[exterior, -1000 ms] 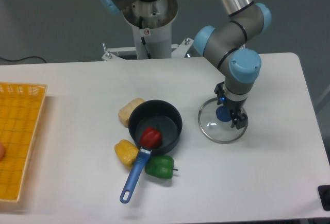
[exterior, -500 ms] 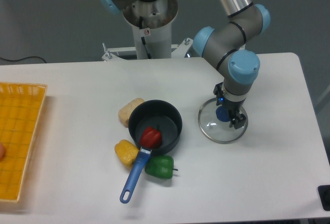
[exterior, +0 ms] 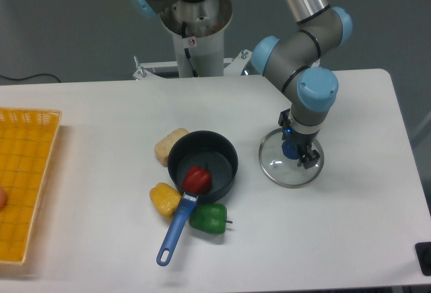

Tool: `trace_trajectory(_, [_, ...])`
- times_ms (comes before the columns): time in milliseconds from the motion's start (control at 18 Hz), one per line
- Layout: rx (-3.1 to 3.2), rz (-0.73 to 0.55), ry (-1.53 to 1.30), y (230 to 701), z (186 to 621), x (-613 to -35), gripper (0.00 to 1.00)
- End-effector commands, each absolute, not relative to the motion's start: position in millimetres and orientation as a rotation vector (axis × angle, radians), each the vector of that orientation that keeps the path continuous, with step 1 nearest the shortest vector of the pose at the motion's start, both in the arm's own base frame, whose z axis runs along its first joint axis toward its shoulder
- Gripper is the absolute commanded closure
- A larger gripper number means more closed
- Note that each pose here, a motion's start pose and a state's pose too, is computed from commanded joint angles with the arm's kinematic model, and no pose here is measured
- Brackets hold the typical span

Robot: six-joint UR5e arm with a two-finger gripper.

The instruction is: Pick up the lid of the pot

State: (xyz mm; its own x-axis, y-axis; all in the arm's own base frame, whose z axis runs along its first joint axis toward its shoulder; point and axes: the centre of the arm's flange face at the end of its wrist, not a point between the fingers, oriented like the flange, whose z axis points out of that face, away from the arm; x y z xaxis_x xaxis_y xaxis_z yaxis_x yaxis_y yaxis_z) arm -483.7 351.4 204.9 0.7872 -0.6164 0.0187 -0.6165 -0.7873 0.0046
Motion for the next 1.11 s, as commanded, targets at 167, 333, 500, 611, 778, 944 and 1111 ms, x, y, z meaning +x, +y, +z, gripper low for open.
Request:
trace_trajectory(167, [2.962,0.025,-1.016,350.7,204.9,-484.3,0.29])
trace_trajectory(333, [2.962,0.025,-1.016,350.7,204.9,-484.3,0.33])
trace_trajectory(500, [2.962,0.025,-1.014,349.9,204.9,-484.8,0.37])
trace_trajectory(611, [2.962,0.025,-1.014,349.9,204.9,-484.8,0.39])
trace_trajectory(778, [2.963,0.025,-1.012,349.2,204.9,-485.4,0.42])
trace_trajectory(944, [2.964,0.021,-1.01,349.3,206.4,-485.8,0.45])
trace_trajectory(1111, [2.963,0.008,-1.009,350.0,211.0,-487.8,0.46])
